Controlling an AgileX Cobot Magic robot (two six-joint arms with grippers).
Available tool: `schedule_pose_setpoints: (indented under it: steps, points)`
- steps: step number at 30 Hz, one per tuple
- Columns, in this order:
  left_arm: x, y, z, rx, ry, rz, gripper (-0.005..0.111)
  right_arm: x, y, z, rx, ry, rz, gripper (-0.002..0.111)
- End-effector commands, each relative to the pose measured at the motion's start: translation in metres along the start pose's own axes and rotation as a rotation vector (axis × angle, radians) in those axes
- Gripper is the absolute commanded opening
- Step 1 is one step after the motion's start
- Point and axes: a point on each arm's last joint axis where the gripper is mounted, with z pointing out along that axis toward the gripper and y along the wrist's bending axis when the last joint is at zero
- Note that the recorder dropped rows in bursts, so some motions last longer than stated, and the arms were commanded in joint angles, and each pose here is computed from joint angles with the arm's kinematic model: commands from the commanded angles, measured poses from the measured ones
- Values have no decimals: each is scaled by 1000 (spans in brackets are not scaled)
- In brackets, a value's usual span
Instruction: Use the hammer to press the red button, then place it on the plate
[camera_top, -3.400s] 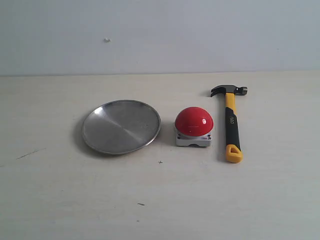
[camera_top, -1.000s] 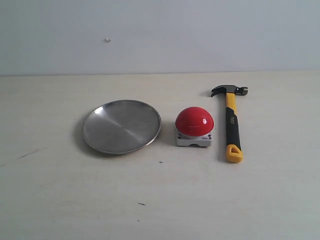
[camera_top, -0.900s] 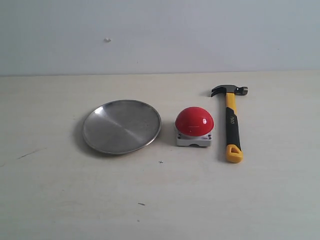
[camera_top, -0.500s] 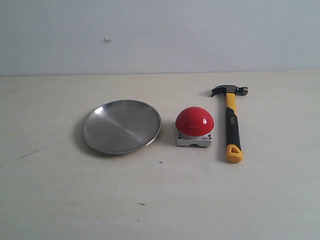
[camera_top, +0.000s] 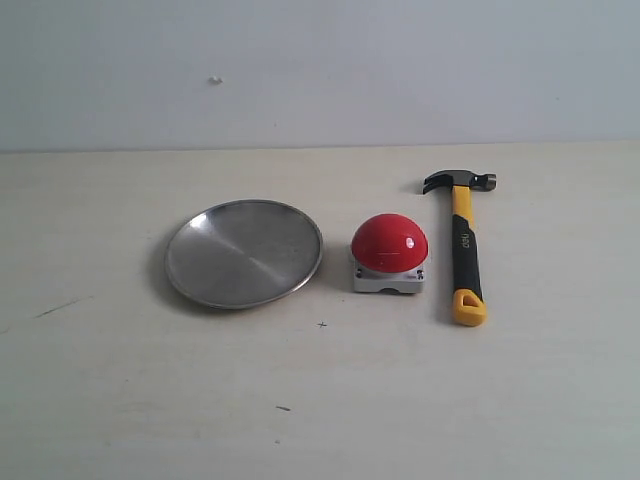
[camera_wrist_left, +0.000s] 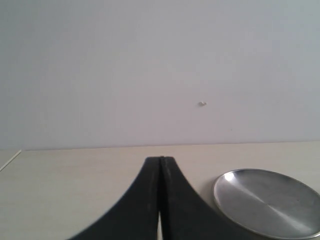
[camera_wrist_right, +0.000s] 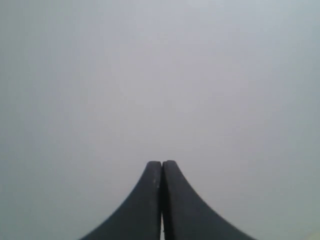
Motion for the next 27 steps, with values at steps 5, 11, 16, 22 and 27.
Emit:
schedule_pose_setpoints:
  steps: [5, 11, 16, 22, 27]
  points:
    - [-1, 0, 0, -1, -9, -3, 0, -8, 26, 99, 117, 377, -283, 0]
    - [-1, 0, 0, -1, -9, -3, 0, 29, 36, 174, 70, 792, -303, 0]
    - [-1, 0, 0, -1, -9, -3, 0, 64, 28, 220, 96, 1059, -294, 0]
    - [-1, 0, 0, -1, -9, -3, 0, 103, -1, 253, 297, 1454, -380, 0]
    - [-1, 0, 0, -1, -9, -3, 0, 117, -17, 282, 381, 1554, -483, 2]
